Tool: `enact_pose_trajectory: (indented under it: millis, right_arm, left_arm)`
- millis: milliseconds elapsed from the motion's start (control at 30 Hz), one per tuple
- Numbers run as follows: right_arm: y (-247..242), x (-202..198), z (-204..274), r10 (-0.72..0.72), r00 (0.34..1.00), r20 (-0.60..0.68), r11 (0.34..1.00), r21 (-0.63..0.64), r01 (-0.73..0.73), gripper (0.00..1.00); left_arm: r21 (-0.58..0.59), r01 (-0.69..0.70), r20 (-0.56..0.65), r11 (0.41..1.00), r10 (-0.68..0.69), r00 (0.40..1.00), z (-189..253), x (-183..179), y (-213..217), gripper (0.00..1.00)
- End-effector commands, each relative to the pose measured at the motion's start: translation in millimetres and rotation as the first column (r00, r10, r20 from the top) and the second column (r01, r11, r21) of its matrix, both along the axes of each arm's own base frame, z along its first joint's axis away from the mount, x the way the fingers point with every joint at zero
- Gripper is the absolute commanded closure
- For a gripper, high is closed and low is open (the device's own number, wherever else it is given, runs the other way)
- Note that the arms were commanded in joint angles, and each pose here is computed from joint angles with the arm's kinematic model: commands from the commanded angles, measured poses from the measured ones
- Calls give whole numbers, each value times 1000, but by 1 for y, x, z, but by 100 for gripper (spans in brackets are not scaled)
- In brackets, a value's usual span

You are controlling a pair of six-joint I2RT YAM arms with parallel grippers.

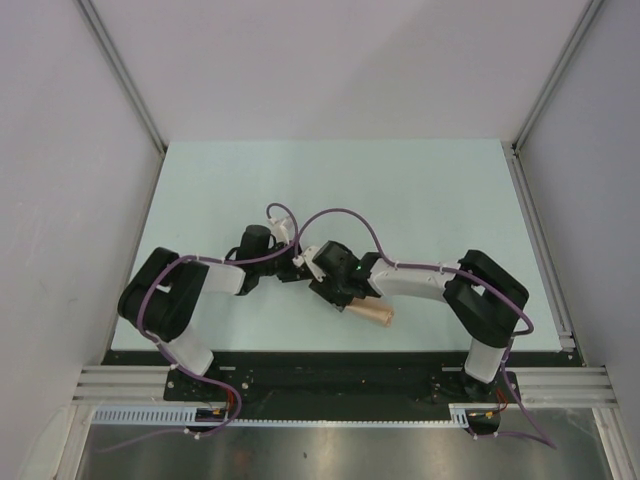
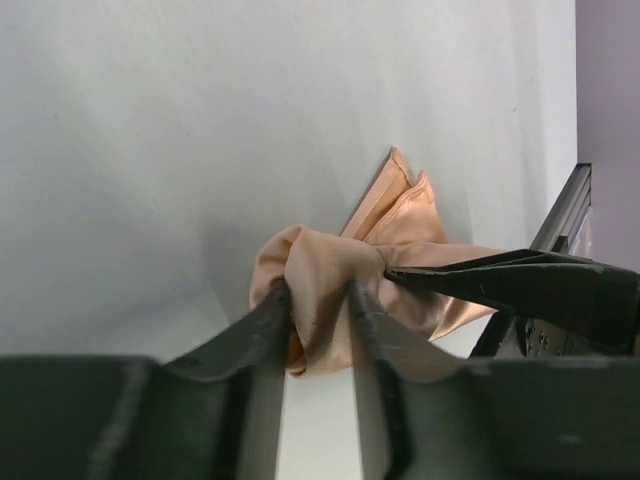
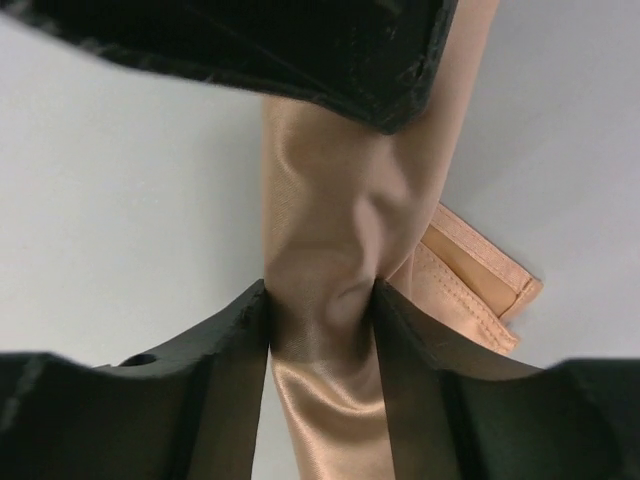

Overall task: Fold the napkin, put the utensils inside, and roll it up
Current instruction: Roll the napkin with the utensil

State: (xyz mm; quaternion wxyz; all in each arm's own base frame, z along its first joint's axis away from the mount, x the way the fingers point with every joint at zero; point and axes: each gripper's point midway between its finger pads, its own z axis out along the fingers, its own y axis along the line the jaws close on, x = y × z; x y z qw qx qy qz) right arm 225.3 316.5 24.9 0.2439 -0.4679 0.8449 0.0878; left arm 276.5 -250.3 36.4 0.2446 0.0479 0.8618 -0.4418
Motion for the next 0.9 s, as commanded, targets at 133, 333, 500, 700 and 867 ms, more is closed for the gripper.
enact_pose_trajectory:
  millis: [133, 333, 500, 700, 867]
  right_arm:
    - [-1, -24, -13, 12, 969, -246, 997, 72, 6, 67]
    - [9, -34, -2, 55, 906, -419, 977, 208, 37, 70]
    - [12, -30, 4, 75, 854, -515, 954, 287, 89, 72]
    - [10, -23, 10, 111, 796, -595, 919, 366, 145, 72]
    - [6, -19, 4, 113, 768, -631, 911, 375, 173, 72]
  left_arm:
    - [20, -34, 102, 999, 32, 994, 19, 12, 8, 36]
    - [14, -60, 124, 998, 58, 991, 24, 15, 14, 32]
    - [-6, -43, 125, 999, 43, 991, 26, 13, 11, 33]
    - [-35, -18, 115, 999, 22, 993, 27, 10, 6, 35]
    - [-62, 3, 112, 998, 4, 994, 27, 8, 2, 38]
